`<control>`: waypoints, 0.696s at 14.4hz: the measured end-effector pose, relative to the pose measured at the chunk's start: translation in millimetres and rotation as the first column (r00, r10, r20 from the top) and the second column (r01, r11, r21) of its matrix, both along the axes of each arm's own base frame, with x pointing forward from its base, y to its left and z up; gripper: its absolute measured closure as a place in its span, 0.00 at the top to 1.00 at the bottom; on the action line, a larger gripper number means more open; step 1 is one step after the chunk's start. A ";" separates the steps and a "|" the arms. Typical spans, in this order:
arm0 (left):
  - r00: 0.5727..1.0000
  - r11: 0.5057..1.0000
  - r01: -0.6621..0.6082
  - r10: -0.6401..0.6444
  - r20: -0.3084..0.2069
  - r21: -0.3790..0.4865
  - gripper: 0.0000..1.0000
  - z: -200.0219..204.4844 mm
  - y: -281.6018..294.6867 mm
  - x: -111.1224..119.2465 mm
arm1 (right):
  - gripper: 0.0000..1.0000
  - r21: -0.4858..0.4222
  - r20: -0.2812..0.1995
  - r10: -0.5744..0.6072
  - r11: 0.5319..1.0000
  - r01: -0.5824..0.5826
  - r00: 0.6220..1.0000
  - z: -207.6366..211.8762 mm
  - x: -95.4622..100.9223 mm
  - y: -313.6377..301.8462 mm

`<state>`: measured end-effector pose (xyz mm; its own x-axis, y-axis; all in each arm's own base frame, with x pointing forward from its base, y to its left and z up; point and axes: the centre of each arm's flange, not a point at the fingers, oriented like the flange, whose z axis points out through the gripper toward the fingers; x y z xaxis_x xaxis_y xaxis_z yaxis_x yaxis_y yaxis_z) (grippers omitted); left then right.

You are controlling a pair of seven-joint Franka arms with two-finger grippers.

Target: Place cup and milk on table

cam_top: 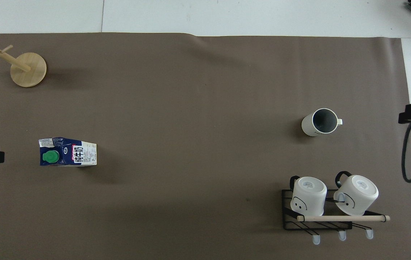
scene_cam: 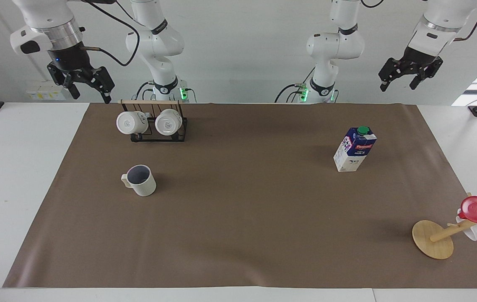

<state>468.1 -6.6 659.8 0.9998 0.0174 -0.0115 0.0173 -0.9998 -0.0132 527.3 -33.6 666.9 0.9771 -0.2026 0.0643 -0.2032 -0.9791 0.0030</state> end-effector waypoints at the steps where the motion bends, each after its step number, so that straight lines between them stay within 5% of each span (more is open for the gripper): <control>1: 1.000 1.000 0.000 0.000 0.000 0.000 1.00 0.0 0.0 0.0 | 1.00 0.000 -0.005 0.002 1.000 -0.002 1.000 -2.3 0.3 1.4; 6: 1.000 1.000 0.000 0.000 0.000 0.000 1.00 0.0 0.0 0.0 | 1.00 -0.003 0.015 0.025 1.000 -0.025 1.000 -13.2 10.9 13.4; 10: 1.000 1.000 -0.001 0.001 0.000 0.000 1.00 0.0 0.6 0.0 | 1.00 -0.006 0.041 0.025 1.000 -0.025 0.999 -43.6 39.8 26.8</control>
<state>468.1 -6.0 659.8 0.9998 0.0186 -0.0115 0.0185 -0.9997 -0.0129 567.1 -6.8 623.3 0.9783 -0.1780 0.1060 -0.1790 -0.9838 0.0003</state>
